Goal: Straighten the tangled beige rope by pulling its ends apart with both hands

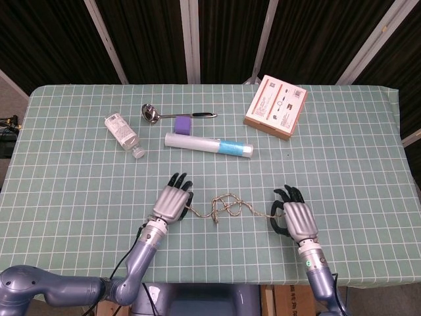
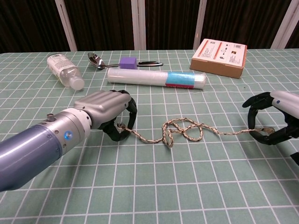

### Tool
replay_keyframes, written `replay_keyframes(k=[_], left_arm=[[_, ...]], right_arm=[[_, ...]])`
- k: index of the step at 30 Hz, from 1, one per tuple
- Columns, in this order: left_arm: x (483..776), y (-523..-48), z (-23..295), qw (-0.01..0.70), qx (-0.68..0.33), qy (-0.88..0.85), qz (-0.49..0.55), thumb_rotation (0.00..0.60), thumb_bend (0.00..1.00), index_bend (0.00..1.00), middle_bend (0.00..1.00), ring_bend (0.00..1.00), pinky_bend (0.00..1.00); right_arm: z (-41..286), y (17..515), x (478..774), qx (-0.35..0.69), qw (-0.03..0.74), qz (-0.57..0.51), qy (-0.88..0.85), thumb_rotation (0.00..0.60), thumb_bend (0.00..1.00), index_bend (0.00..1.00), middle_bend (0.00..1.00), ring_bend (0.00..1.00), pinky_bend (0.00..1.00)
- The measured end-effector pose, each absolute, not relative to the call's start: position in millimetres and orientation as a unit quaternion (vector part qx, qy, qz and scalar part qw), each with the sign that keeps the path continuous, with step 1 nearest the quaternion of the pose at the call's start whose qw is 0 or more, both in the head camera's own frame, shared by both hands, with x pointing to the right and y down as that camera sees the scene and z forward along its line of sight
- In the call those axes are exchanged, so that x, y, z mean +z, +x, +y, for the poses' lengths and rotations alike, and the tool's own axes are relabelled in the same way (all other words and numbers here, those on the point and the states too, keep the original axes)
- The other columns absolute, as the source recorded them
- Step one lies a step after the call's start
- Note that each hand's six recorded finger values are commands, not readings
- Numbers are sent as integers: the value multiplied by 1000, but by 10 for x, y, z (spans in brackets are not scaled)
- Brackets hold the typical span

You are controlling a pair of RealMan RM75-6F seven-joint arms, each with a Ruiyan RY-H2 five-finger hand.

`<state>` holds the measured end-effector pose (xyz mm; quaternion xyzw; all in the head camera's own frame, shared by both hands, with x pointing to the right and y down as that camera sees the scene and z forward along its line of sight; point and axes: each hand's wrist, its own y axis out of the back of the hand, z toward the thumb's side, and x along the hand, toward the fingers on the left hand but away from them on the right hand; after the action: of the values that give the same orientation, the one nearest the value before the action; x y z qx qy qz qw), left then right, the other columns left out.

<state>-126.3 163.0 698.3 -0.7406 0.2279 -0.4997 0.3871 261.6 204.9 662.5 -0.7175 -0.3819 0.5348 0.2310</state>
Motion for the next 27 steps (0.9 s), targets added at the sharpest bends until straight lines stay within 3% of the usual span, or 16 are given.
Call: replay_keyframes(k=[13,27], left_arm=[[6688,-1682,1417,397,-499,-726,257,600,546,592,195,0,0],[6137,-2686,1233,390,-511,-698,317,600,551,593,198,0,0]], right_arm=[[1924,2832,6482,544,249,-392,-699,600,488,611,206,0,0],[1861,3226,6255,554,267,-403,-678,600,488,611,206,0,0]])
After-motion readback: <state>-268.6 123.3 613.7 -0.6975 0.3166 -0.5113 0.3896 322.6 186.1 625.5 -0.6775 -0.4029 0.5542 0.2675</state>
